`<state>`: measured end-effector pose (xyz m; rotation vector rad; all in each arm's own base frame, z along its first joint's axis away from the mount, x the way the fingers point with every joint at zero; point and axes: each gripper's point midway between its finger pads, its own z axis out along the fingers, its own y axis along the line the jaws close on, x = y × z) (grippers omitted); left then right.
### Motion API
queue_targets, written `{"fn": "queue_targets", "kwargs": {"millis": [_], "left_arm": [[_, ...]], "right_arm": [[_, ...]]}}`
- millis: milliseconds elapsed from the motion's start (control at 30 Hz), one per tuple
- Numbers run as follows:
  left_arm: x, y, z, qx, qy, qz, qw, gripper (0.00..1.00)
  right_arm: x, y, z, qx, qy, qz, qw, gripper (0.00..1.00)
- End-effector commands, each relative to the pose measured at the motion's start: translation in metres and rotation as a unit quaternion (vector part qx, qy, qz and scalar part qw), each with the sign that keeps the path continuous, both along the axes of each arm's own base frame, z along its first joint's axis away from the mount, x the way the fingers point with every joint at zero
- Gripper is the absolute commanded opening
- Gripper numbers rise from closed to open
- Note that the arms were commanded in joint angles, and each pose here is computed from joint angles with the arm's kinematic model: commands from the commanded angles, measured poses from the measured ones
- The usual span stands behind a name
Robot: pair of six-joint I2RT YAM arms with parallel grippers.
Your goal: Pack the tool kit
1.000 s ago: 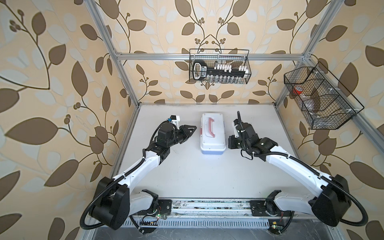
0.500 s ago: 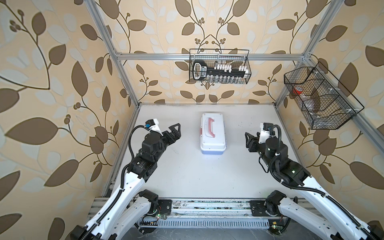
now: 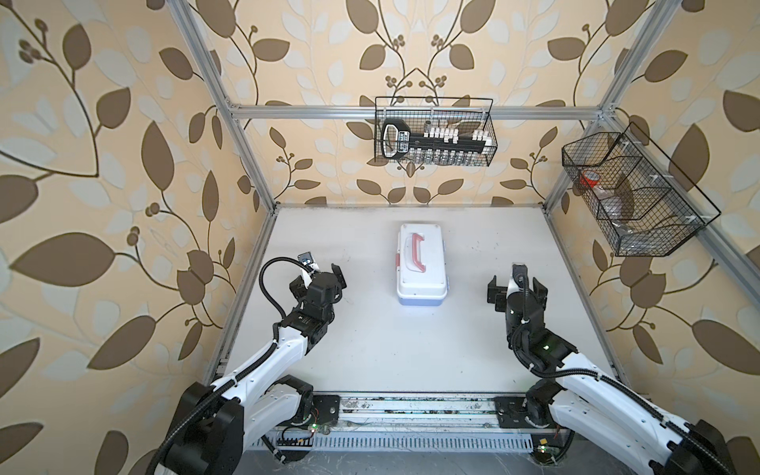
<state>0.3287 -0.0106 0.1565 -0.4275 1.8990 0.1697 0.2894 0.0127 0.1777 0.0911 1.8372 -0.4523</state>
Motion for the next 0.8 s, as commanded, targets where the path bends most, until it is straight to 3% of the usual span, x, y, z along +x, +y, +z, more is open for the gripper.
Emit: {"fn": "queue_targets", "kwargs": {"millis": [0,100,167,200,367,433,500,567,700,767], "left_arm": [[0.006,0.01,0.013,0.066,-0.016,0.005,0.998,0.99],[-0.001,0.027,0.001,0.091,-0.028,0.037,0.995,0.99],[-0.005,0.049,-0.028,0.077,-0.018,0.064,0.995,0.99],[0.0,0.054,-0.027,0.072,-0.033,0.063,0.995,0.99],[0.02,0.061,-0.036,0.071,0.007,0.044,0.996,0.99],[0.028,0.057,-0.056,0.058,-0.006,0.006,0.998,0.99],[0.037,0.068,-0.066,0.059,-0.032,0.007,0.998,0.99],[0.041,0.061,-0.072,0.027,0.032,-0.014,0.999,0.99],[0.044,0.062,-0.076,0.029,0.041,-0.013,0.999,0.99],[0.047,0.063,-0.076,0.035,0.034,-0.011,0.999,0.99]], "right_arm": [[0.002,-0.021,0.0,-0.016,-0.019,-0.039,0.999,1.0],[0.004,-0.042,-0.028,0.01,-0.009,-0.066,0.998,1.0],[0.005,-0.056,-0.045,0.037,-0.005,-0.079,0.996,1.0],[0.007,-0.057,-0.05,0.051,0.01,-0.078,0.996,1.0],[0.019,-0.05,-0.044,0.07,-0.023,-0.039,0.997,1.0],[0.027,-0.047,-0.04,0.074,-0.038,-0.02,0.996,1.0],[0.035,-0.046,-0.039,0.075,-0.04,-0.014,0.996,1.0],[0.043,-0.043,-0.035,0.078,-0.057,0.0,0.995,1.0],[0.051,-0.045,-0.047,0.091,-0.104,0.035,0.99,1.0],[0.051,-0.045,-0.055,0.108,-0.068,0.036,0.991,1.0]]}}
